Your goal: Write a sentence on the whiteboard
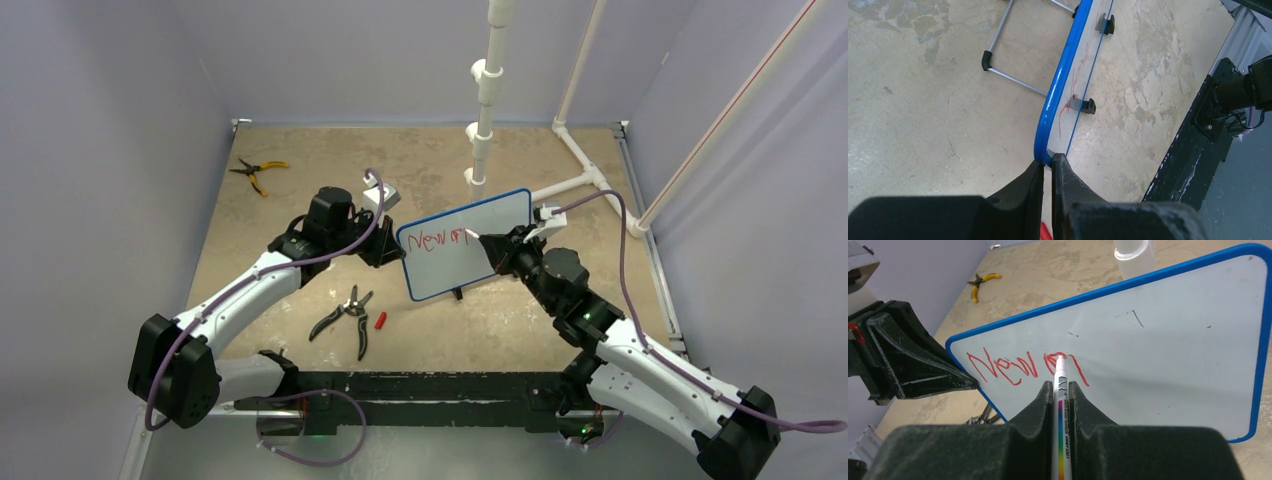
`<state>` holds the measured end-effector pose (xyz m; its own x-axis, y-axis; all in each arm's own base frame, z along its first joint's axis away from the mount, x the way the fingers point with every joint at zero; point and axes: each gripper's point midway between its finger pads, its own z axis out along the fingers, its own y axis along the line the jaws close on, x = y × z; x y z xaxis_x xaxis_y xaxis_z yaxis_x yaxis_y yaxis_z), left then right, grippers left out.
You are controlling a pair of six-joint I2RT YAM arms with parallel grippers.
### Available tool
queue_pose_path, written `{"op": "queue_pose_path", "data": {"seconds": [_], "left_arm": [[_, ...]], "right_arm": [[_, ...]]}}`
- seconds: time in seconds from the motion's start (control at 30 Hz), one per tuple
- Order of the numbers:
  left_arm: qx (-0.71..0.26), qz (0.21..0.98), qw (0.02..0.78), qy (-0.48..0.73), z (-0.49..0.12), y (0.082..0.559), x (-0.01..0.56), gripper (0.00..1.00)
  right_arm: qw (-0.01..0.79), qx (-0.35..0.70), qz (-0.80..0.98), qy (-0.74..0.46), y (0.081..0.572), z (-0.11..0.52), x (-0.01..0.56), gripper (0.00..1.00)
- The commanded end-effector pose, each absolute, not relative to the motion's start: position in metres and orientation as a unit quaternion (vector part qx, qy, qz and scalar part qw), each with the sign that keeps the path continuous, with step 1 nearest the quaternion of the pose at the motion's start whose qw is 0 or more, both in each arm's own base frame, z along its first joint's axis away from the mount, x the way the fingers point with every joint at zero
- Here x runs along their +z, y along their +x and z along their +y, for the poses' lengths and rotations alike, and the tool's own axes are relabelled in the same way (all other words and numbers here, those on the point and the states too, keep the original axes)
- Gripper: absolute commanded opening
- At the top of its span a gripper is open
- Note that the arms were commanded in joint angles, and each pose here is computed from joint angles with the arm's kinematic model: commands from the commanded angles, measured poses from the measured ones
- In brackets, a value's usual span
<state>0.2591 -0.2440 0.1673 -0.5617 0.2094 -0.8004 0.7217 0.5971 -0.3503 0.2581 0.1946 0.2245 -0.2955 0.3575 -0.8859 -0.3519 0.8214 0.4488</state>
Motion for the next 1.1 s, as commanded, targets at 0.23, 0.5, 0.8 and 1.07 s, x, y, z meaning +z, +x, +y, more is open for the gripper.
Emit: {"op": "queue_pose_path", "data": {"seconds": [0.23,0.5,0.8,1.07], "left_arm": [[-0.350,0.800,0.390,0.291,-0.247,0.264,0.174,0.00],[-0.356,0.800,0.385,0.292,-0.249,0.263,0.172,0.00],[-0.354,0.802,0.383,0.291,-0.249,0.264,0.170,0.00],[-0.360,0.803,0.376,0.289,-0.251,0.264,0.167,0.00]], "right_arm": [[0.619,0.286,0.731,0.026,0.269,0.188,0.228,0.00],[0.616,0.280,0.736,0.029,0.269,0.186,0.217,0.00],[0.626,0.275,0.728,0.051,0.269,0.176,0.220,0.00],[0.626,0.272,0.729,0.056,0.269,0.174,0.219,0.00]]}}
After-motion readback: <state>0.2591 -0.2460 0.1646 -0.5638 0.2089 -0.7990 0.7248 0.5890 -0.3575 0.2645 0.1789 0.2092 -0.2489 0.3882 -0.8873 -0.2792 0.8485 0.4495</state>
